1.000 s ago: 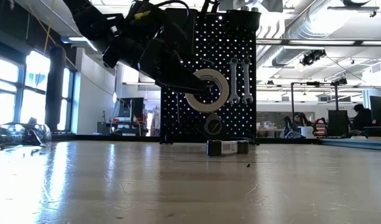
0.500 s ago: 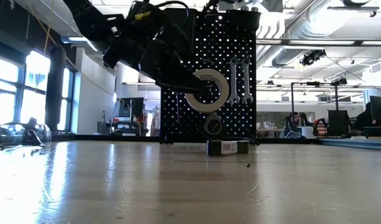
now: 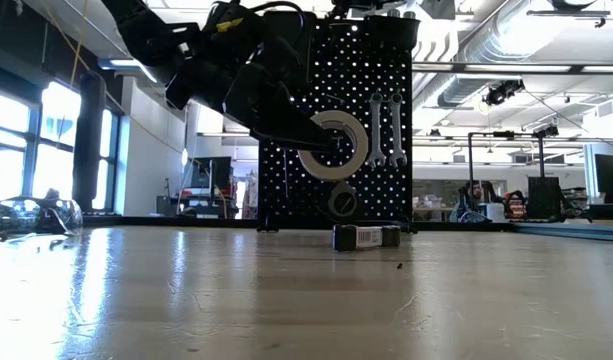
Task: Hang tools onto peg board
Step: Hang the black spring clamp on the peg board
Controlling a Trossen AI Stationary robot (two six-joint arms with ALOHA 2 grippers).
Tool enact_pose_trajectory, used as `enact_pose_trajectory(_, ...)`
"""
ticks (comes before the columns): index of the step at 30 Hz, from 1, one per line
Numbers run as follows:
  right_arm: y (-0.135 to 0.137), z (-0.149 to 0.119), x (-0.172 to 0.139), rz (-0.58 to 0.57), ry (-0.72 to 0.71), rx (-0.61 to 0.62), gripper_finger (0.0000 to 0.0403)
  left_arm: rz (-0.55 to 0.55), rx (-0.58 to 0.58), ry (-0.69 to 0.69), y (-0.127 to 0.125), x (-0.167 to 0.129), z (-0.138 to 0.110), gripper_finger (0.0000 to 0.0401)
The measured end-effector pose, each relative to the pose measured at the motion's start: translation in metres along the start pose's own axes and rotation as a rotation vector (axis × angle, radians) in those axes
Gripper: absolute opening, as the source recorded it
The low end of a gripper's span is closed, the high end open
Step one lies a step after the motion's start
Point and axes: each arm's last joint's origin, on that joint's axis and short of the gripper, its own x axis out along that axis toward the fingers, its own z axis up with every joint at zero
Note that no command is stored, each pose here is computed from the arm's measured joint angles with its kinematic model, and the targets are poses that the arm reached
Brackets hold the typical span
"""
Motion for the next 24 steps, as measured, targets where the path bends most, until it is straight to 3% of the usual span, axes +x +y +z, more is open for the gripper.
enact_pose_trajectory(13,0.003,0.004,-0.007,-0.057,0.055,0.028,0.0164,-0.002,-0.002,0.008,0.0,0.0,-0.001,0.0243)
enact_pose_trajectory(24,0.016,0.031,-0.036,-0.084,0.032,-0.005,0.0172,-0.002,-0.003,0.01,0.0,0.0,-0.001,0.0243)
